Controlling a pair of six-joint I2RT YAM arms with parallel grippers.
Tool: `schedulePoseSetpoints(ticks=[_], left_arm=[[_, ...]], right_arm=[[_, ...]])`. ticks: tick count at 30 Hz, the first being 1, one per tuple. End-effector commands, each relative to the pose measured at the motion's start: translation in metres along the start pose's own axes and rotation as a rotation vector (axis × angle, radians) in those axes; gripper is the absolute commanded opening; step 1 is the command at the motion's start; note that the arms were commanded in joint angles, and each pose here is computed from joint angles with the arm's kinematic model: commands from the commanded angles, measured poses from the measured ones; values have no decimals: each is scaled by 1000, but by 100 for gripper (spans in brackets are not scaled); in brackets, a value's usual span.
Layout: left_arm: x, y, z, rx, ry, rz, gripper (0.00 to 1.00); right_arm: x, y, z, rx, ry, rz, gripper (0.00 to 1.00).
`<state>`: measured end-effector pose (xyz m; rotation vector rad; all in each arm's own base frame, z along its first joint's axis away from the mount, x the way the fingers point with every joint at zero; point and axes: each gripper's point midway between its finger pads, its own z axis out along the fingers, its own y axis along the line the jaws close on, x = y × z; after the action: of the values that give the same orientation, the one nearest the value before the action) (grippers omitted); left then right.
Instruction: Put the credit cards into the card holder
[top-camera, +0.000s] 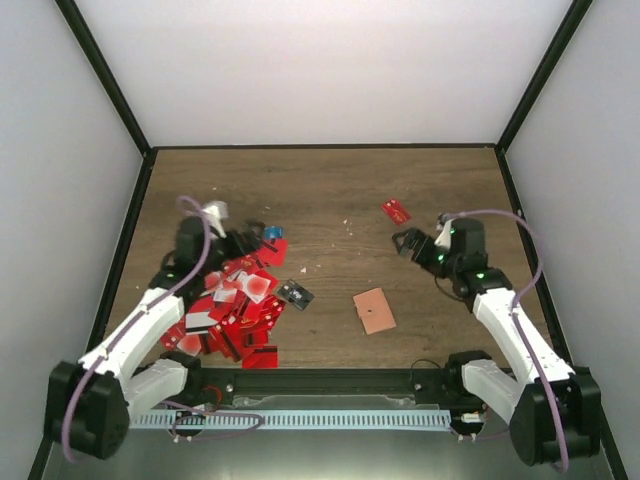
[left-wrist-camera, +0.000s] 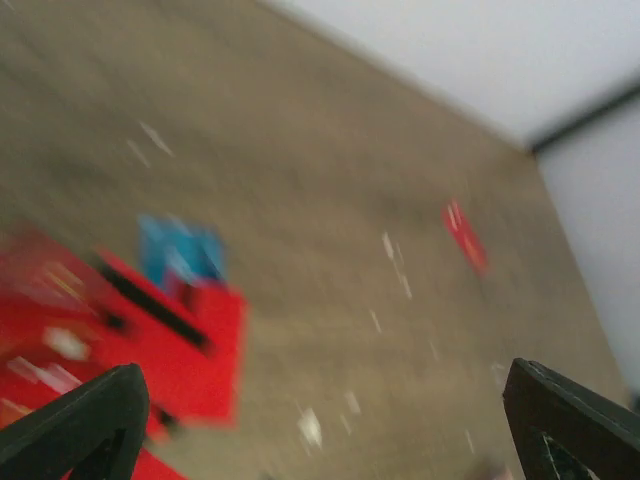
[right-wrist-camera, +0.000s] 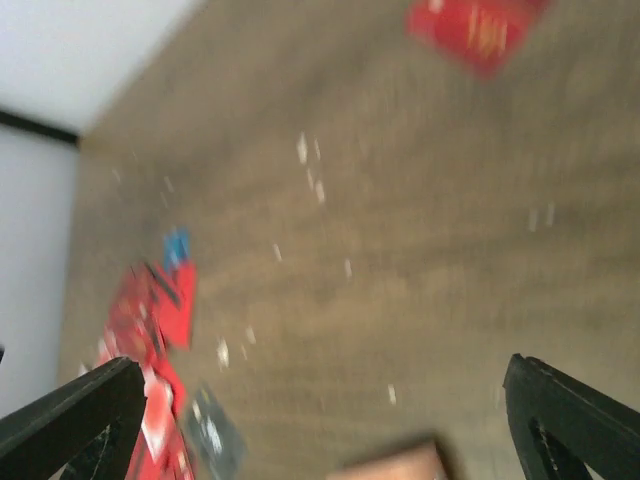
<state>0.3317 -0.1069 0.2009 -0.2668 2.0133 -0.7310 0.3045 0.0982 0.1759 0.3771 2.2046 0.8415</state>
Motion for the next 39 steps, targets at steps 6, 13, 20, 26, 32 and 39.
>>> schedulePoseSetpoints(ticks=[6,13,20,26,32,39], left_arm=[[177,-77,7,90,499,-12,95],[259,-113,17,142,669,-5,85],[317,-133,29,219,804,-29,68],[336,-138,40,225,835,-6,59],[338,-142,48,250,821,-2,43],[306,-150,42,258,727,49,39]], right_arm=[[132,-39,4,136,341,132,100],[176,-55,-1,201,433,125,92],[202,-63,0,184,516,124,69],[209,-58,5,130,546,122,47],[206,-48,8,78,545,107,13],[197,-19,10,-51,541,74,1]])
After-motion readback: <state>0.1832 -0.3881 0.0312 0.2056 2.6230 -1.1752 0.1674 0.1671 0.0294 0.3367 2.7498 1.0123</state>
